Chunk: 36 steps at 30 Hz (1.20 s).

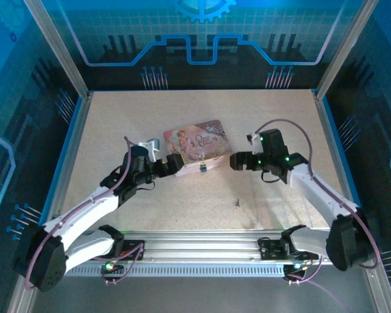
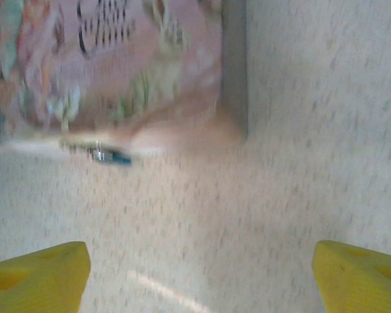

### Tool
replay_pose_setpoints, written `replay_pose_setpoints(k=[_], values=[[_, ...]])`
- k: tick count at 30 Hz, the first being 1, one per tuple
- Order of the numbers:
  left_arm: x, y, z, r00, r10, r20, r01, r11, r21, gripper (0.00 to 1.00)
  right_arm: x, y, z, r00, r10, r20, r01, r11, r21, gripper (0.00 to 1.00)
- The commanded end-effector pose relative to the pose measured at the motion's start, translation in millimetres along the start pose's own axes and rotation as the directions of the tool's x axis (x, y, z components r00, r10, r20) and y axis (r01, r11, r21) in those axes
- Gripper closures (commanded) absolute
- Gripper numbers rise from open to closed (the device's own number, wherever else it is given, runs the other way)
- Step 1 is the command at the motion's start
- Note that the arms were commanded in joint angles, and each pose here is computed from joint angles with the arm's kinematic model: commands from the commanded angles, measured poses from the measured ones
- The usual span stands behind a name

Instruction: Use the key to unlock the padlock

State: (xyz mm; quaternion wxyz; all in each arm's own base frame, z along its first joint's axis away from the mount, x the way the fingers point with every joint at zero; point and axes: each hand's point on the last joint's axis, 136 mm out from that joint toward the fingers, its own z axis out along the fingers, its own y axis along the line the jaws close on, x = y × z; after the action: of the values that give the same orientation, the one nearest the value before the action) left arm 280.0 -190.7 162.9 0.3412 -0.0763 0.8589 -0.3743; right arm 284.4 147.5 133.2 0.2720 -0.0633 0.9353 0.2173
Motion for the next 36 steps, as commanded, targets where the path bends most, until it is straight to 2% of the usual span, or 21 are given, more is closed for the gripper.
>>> replay_pose_setpoints(k=[1, 6, 10, 14, 21, 36], values=[[37.7, 2.6, -1.8, 0.995, -0.054, -0.082, 0.053, 0.999, -0.013, 0.05, 52.4, -0.6, -5.9, 0.99, 0.057, -0.131, -0.055, 0.998, 0.017, 0.15], [62.7, -18.9, 9.4, 0.991, -0.042, -0.124, 0.047, 0.998, 0.036, 0.08, 99.2, -2.9, -12.9, 0.962, 0.109, -0.252, -0.099, 0.994, 0.051, 0.22], [78.2, -36.2, 25.4, 0.986, -0.021, -0.165, 0.032, 0.997, 0.065, 0.08, 119.6, -1.0, -11.8, 0.949, 0.151, -0.276, -0.144, 0.989, 0.046, 0.23], [93.9, -46.4, 42.0, 0.98, -0.017, -0.198, 0.035, 0.996, 0.086, 0.07, 135.4, -1.1, -6.6, 0.937, 0.187, -0.295, -0.182, 0.982, 0.044, 0.29], [100.1, -46.6, 51.4, 0.977, -0.01, -0.213, 0.027, 0.996, 0.08, 0.07, 149.7, 1.5, 2.3, 0.917, 0.223, -0.331, -0.216, 0.975, 0.059, 0.41], [101.4, -40.0, 50.0, 0.979, -0.01, -0.205, 0.024, 0.998, 0.065, 0.07, 149.3, 2.8, 21.8, 0.889, 0.318, -0.33, -0.309, 0.948, 0.083, 0.51]])
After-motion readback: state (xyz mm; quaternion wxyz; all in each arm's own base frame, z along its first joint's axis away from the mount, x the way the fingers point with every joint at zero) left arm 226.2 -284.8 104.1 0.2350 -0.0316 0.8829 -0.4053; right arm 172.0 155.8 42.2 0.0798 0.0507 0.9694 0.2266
